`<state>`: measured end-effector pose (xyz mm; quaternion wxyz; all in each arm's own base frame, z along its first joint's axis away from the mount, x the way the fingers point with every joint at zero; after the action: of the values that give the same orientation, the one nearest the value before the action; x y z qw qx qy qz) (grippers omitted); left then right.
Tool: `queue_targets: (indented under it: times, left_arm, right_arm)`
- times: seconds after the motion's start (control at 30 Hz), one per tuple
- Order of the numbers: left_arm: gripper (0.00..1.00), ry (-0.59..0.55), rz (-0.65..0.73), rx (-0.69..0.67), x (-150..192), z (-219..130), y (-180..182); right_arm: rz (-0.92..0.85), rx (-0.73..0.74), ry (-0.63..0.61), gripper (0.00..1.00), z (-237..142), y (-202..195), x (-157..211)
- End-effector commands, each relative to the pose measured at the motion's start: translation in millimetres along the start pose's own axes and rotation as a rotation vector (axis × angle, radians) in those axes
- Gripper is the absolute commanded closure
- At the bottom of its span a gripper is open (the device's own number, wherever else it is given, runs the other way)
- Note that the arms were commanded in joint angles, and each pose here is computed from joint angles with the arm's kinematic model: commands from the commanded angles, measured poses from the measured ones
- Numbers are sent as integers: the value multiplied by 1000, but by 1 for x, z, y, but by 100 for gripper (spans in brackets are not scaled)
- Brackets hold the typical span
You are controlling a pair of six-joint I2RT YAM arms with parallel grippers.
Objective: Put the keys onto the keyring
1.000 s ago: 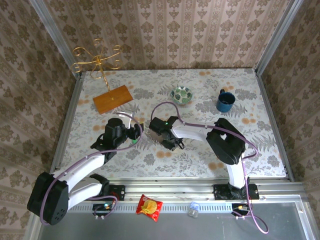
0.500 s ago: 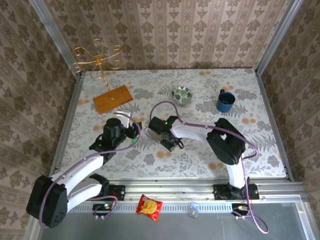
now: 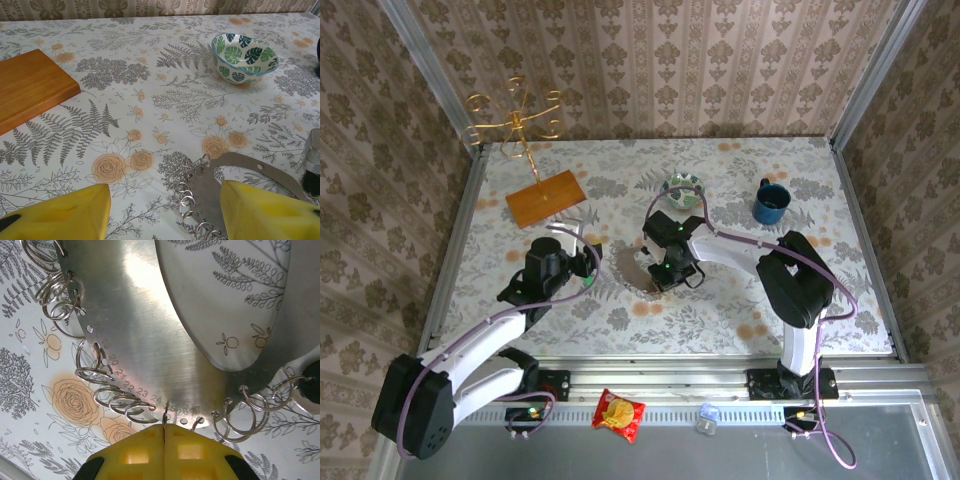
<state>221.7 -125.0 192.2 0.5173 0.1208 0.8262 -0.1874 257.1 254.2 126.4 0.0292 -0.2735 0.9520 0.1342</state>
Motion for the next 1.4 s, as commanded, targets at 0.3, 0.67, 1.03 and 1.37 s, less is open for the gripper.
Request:
queue_targets:
  times: [0.3, 0.67, 1.03, 1.37]
  left_arm:
    - [40, -1, 3, -13, 0, 3, 3]
    - [40, 4, 4, -14, 1, 3, 3]
    - [40, -3, 4, -15, 0, 1, 3]
    - [40, -3, 6, -19, 1, 0, 4]
  right_arm:
    - [9, 7, 66, 98, 13, 0, 6]
    - [2, 9, 83, 86, 15, 0, 7]
    - [-2, 16, 104, 85, 16, 0, 9]
    - [-1, 10, 110, 86, 19, 2, 7]
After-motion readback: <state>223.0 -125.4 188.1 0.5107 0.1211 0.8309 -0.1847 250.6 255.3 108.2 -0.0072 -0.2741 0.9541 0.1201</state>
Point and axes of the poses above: each hand's point on the last joint's axis, 136 mm out from that joint toward the fingers, its own z axis out along the fingers, its own y axis along the line the jaws close on, x = y × z, the point moved 9 cm from there along -z, back along the fingers, and after that the axes turned 2 degrees about -z, right-handed, at the moved point
